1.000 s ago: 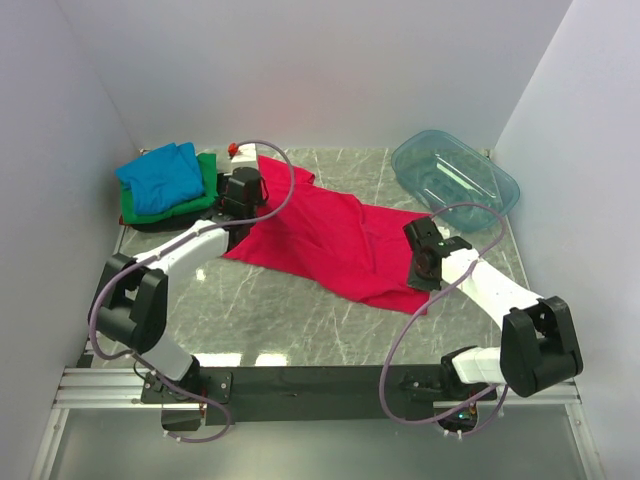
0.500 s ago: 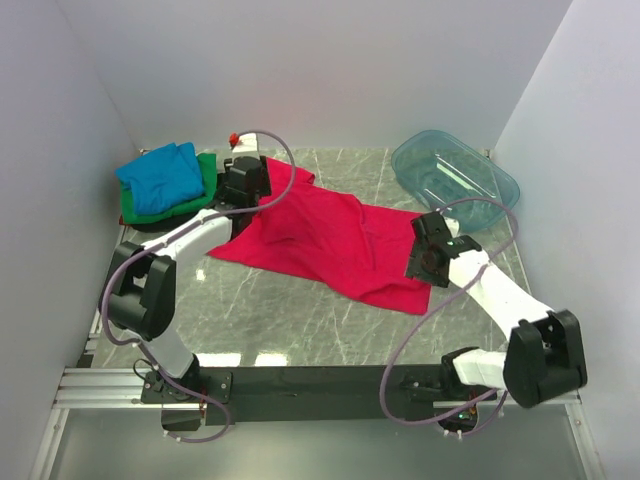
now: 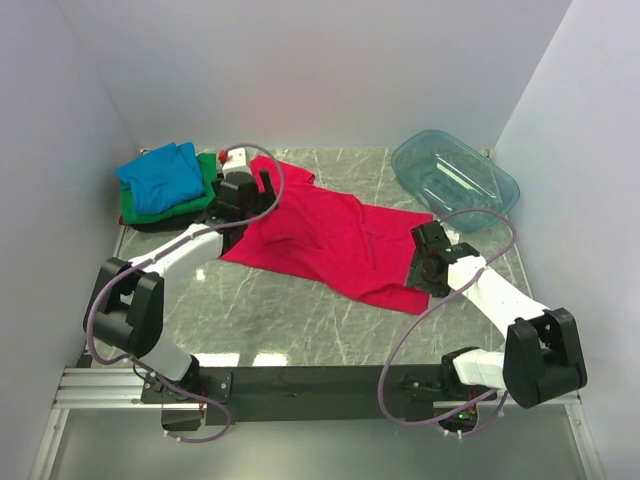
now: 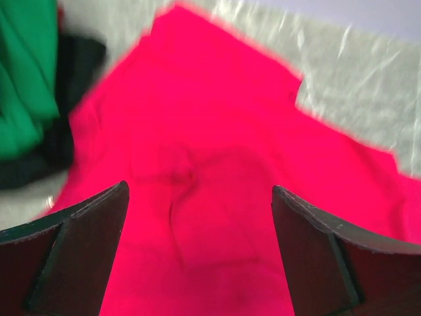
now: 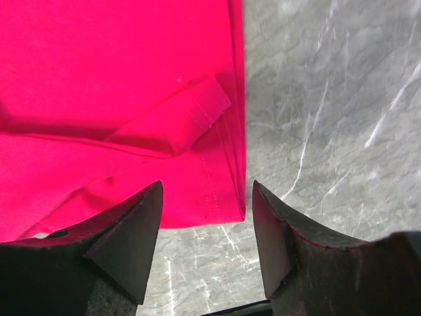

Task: Fold and stack the t-shirts
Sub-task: Fold the tshirt

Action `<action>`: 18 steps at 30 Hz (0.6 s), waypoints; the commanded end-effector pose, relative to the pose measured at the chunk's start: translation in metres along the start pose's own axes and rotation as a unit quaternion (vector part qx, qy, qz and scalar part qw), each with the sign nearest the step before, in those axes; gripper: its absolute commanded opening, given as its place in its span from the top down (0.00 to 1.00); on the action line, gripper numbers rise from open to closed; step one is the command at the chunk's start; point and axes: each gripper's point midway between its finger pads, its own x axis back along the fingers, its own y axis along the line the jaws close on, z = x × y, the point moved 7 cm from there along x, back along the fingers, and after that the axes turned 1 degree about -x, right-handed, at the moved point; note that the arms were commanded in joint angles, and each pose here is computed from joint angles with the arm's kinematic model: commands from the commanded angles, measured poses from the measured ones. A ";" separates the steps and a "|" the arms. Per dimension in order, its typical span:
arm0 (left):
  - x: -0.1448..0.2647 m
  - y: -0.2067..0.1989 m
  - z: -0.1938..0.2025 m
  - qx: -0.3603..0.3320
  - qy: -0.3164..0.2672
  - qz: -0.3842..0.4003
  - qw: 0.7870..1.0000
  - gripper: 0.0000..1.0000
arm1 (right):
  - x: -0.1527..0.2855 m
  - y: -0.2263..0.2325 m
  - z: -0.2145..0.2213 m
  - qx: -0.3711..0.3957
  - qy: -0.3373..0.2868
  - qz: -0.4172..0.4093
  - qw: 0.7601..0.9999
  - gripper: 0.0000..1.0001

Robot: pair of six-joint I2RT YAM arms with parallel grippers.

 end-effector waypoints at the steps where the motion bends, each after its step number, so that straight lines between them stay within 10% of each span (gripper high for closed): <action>1: 0.009 0.005 0.025 0.040 0.044 0.005 0.998 0.05 | -0.006 0.002 -0.001 -0.011 0.000 0.001 1.000 0.37; 18: 0.008 0.042 0.123 0.089 0.155 -0.050 0.983 0.04 | -0.020 0.003 0.017 -0.008 0.053 0.019 0.998 0.48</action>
